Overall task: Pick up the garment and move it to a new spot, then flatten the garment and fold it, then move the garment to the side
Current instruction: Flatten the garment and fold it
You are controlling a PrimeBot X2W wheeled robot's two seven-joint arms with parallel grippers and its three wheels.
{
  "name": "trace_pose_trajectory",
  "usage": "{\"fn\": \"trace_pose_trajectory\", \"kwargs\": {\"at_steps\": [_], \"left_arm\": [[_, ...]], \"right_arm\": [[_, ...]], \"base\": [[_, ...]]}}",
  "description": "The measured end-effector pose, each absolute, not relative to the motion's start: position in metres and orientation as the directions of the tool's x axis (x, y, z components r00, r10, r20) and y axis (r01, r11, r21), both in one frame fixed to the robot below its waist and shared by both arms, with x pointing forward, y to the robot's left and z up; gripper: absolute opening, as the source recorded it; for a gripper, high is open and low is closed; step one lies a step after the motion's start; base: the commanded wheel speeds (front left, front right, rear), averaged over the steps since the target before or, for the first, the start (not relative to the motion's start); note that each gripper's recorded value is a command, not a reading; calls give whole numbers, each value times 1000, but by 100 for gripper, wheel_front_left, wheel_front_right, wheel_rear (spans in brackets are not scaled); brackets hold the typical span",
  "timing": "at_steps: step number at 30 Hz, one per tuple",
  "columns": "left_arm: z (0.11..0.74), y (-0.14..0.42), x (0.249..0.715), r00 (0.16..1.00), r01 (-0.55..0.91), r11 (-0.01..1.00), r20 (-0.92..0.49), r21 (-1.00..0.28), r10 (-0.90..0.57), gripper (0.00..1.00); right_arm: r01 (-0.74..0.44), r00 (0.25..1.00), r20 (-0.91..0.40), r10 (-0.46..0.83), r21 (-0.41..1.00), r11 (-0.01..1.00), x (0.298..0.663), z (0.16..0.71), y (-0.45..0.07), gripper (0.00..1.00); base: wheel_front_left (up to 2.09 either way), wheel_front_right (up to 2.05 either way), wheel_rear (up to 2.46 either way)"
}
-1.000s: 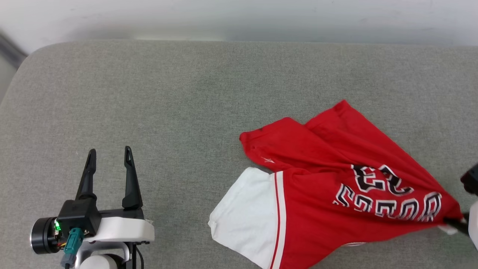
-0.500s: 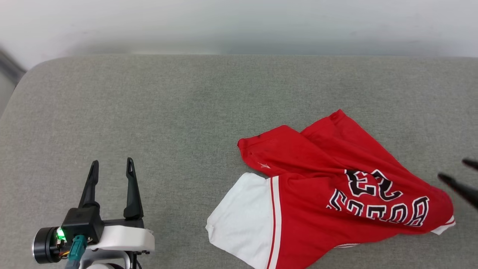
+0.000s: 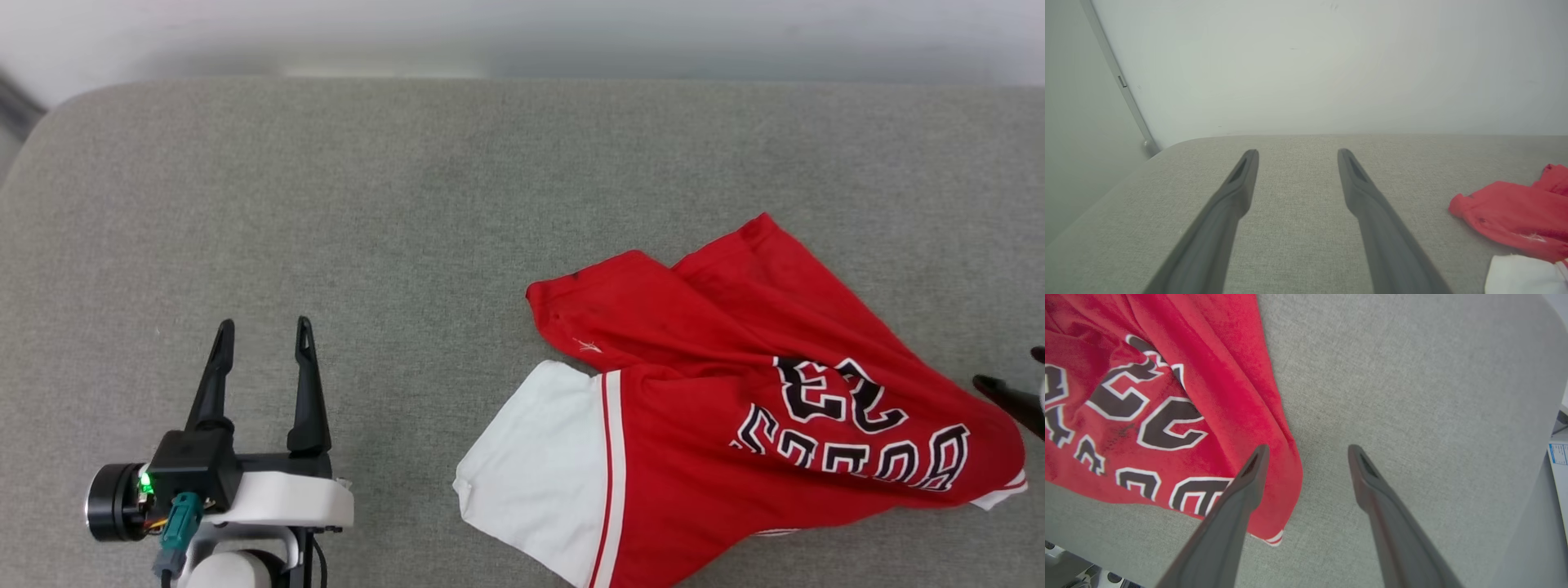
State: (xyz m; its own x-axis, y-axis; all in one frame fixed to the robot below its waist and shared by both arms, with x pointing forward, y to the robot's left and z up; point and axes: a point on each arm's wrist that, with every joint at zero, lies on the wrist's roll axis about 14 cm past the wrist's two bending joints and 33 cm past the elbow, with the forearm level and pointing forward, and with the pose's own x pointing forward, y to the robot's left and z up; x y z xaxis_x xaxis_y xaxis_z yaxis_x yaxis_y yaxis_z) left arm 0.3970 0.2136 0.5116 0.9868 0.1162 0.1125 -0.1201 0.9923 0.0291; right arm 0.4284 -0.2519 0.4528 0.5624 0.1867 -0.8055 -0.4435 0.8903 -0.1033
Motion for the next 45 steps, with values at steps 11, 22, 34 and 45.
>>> {"fn": "trace_pose_trajectory", "kwargs": {"at_steps": [11, 22, 34, 45], "left_arm": [[496, 216, 411, 989, -130, 991, 74, 32, 127, 100], [505, 210, 406, 989, -113, 993, 98, 21, 110, 100], [503, 204, 411, 990, -102, 995, 94, 3, 101, 100], [480, 213, 423, 991, -131, 991, 34, 1, 131, 100]], "right_arm": [[-460, 378, -905, 197, 2, 888, 418, 356, -222, 100], [-532, 616, -706, 350, -44, 846, 442, 434, -203, 0], [-672, 692, -446, 568, -109, 733, 502, 530, -104, 0], [-771, 496, -661, 563, -37, 635, 532, 423, -12, 0]], "base": [[0, 0, 0], [0, 0, 0], [0, 0, 0], [0, 0, 0]]}}
